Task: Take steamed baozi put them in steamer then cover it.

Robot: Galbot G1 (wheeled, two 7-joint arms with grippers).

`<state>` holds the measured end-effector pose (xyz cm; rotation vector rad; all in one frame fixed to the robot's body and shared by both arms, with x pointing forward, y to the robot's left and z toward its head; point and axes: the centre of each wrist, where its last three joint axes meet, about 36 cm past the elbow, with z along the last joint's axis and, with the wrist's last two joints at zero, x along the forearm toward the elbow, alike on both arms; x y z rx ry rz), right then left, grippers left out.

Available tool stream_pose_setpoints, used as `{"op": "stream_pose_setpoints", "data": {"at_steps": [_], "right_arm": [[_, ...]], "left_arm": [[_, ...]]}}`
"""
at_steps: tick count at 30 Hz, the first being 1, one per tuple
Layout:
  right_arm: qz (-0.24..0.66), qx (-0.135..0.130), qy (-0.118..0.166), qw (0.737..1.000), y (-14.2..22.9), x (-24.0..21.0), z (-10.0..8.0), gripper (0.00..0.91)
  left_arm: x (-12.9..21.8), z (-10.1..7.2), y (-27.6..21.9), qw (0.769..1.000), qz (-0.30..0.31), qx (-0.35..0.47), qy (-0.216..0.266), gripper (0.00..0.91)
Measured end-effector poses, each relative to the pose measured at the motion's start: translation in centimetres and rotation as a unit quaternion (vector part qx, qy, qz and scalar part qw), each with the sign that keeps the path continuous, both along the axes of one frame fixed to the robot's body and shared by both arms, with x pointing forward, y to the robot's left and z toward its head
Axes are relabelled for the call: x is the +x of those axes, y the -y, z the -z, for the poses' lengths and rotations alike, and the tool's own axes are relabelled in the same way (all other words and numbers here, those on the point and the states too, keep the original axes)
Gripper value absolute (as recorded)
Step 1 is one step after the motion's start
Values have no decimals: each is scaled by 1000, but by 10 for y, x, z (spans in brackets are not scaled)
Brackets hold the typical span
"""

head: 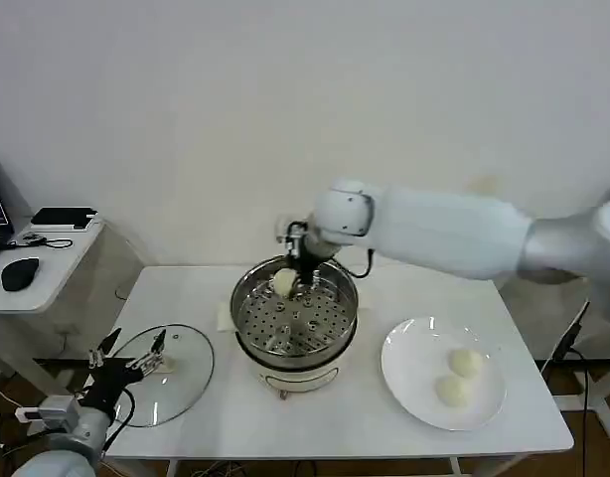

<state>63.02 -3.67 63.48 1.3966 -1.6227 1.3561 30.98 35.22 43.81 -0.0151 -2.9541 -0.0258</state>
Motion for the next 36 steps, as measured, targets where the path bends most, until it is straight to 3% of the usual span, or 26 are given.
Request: {"op": "stream_pose_setpoints", "data": {"at_steps": [8, 20, 32, 33, 34, 36], "right_arm": [[6, -7, -12, 1000, -31, 1, 31, 665], [10, -8, -21, 1000, -55, 1, 61, 665], [13, -6, -14, 1000, -66, 6, 72, 665], [13, -6, -14, 1000, -66, 6, 72, 846], [13, -7, -14, 1000, -66, 6, 72, 907], [13, -8, -14, 1000, -66, 6, 72, 907]], "left_arm": [[-2, -3, -1, 1000, -3, 5, 4, 907], [-3, -4, -2, 1000, -4, 14, 7, 907], [-4, -3, -1, 1000, -4, 18, 7, 907], [-4, -2, -1, 1000, -4, 18, 6, 907], [-4, -2, -1, 1000, -3, 18, 6, 907], [-4, -2, -1, 1000, -3, 18, 6, 907]]}}
